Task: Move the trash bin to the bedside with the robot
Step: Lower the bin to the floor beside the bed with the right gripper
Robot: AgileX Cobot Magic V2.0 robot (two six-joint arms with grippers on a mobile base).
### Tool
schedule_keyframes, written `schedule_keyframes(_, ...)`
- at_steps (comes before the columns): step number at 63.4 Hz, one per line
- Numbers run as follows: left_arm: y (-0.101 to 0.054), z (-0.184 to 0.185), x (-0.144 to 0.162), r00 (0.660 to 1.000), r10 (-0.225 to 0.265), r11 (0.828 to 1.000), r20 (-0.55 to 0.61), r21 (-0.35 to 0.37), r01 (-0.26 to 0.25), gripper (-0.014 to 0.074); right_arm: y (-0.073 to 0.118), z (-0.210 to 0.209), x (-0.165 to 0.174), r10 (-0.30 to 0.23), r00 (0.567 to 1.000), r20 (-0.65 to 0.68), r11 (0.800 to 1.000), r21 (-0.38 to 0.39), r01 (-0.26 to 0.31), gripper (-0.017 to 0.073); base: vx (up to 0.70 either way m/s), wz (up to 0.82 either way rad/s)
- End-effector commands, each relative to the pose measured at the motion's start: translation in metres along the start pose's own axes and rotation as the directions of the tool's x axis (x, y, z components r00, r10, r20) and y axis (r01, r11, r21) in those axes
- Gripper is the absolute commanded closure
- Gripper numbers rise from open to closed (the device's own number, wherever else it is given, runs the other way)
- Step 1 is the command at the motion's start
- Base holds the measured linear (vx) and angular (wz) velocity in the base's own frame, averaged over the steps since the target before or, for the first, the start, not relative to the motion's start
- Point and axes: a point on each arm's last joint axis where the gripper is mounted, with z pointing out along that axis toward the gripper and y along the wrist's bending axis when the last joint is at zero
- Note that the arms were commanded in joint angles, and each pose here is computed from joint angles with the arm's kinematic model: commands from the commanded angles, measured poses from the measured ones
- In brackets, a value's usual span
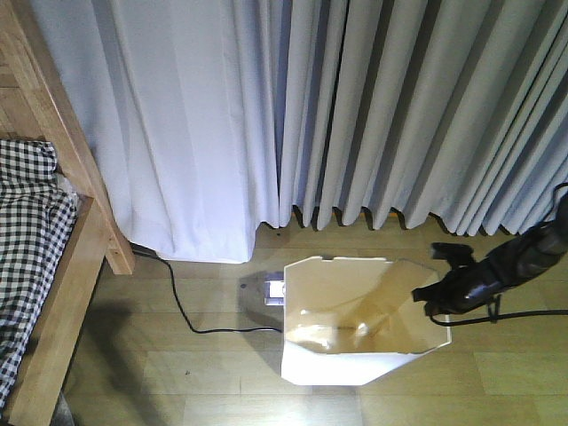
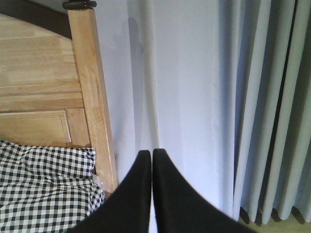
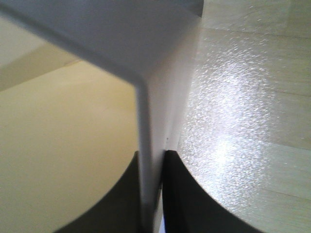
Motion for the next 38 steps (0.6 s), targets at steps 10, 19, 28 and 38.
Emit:
schedule_keyframes(10,-0.001,-0.002,-0.015,0.995,-0.006,1.000,0.102,0.005,0.006,0.0600,0.013,0.017,-0.024,0.012,0.996,-0.091,0.994,-0.108,-0.022,0.0560,0.00,0.00)
schedule_keyframes(19,-0.001,-0.002,-0.015,0.995,-0.006,1.000,0.102,0.005,0.006,0.0600,0.016,0.039,-0.027,0.001,0.992,-0.124,0.993,-0.120,-0.016,0.0557,0.00,0.00)
schedule_keyframes(28,-0.001,-0.002,-0.015,0.995,-0.006,1.000,0.102,0.005,0.006,0.0600,0.021,0.057,-0.027,0.012,0.992,-0.127,0.993,-0.119,-0.028,0.0552,0.00,0.00)
schedule_keyframes(38,-0.001,-0.002,-0.015,0.995,-0.006,1.000,0.102,0.005,0.006,0.0600,0.025,0.067,-0.028,0.020,0.992,-0.125,0.994,-0.108,-0.033,0.0547,0.00,0.00)
